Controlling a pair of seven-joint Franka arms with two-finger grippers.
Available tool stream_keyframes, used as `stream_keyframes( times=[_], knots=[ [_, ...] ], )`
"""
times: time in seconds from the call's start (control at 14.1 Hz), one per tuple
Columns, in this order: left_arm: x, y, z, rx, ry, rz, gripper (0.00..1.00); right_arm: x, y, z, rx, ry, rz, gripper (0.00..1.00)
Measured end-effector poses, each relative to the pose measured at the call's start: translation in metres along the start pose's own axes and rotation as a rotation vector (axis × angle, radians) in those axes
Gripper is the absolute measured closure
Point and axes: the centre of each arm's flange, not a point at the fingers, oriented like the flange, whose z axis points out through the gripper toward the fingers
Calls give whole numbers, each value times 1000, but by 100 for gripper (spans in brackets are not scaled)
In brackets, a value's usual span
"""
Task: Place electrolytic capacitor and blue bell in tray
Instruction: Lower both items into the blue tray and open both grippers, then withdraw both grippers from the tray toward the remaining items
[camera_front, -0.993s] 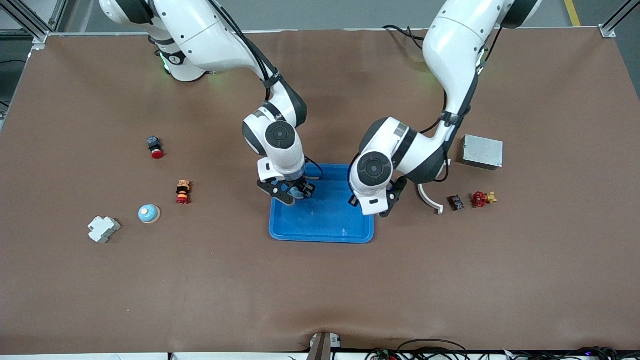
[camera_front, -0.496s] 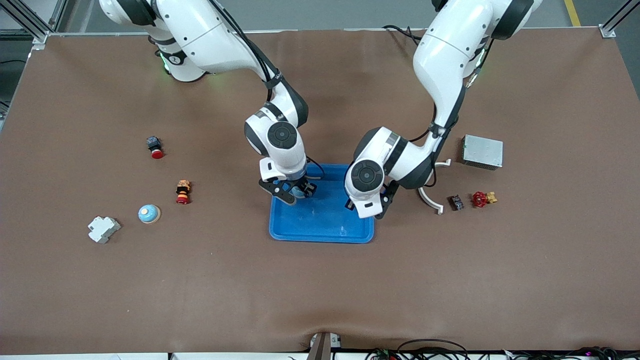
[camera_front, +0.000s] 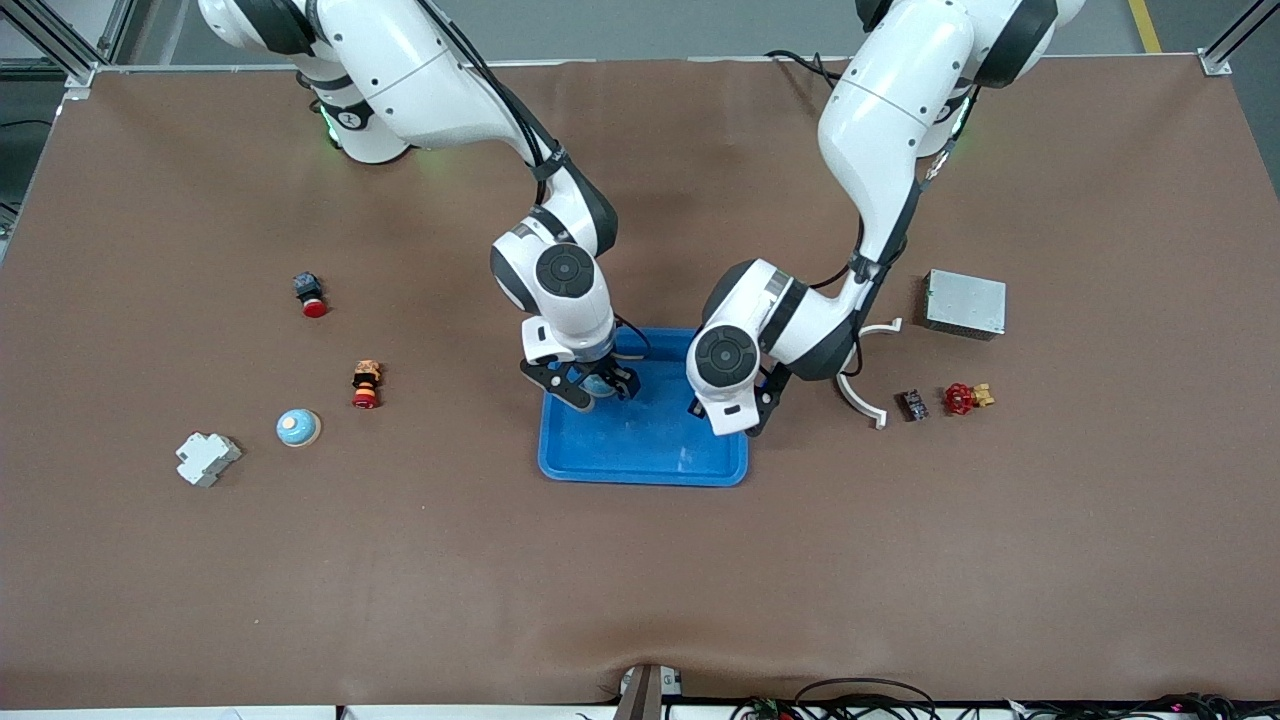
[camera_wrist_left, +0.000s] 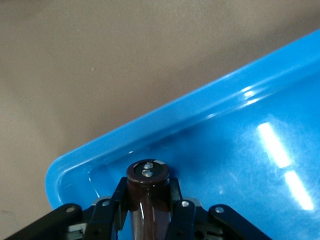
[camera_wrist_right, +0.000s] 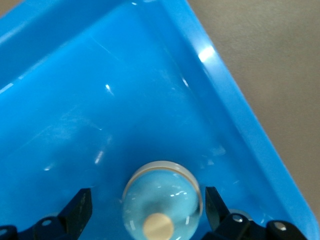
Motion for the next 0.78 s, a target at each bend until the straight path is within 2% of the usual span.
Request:
stream_keyframes(
  times=[0.14,0.28,0.43,0.57,0.78],
  knots=[
    [-6,0,0,-2,2,8,64,3,-7,-9,-18,-2,-1,0],
    [-9,-1,-1,-3,2,13,64,10,-16,-28,-66,-8,-21,0],
    [-9,-1,-1,-3,2,12,64,29,-20,-49,-111,-16,-104,0],
    [-9,0,0,-3,3,12,64,69,-9,-67,-139,-29,-200,0],
    [-9,0,1,-1,3,12,64,146,25,-94,-147,-46,-312,0]
  ],
)
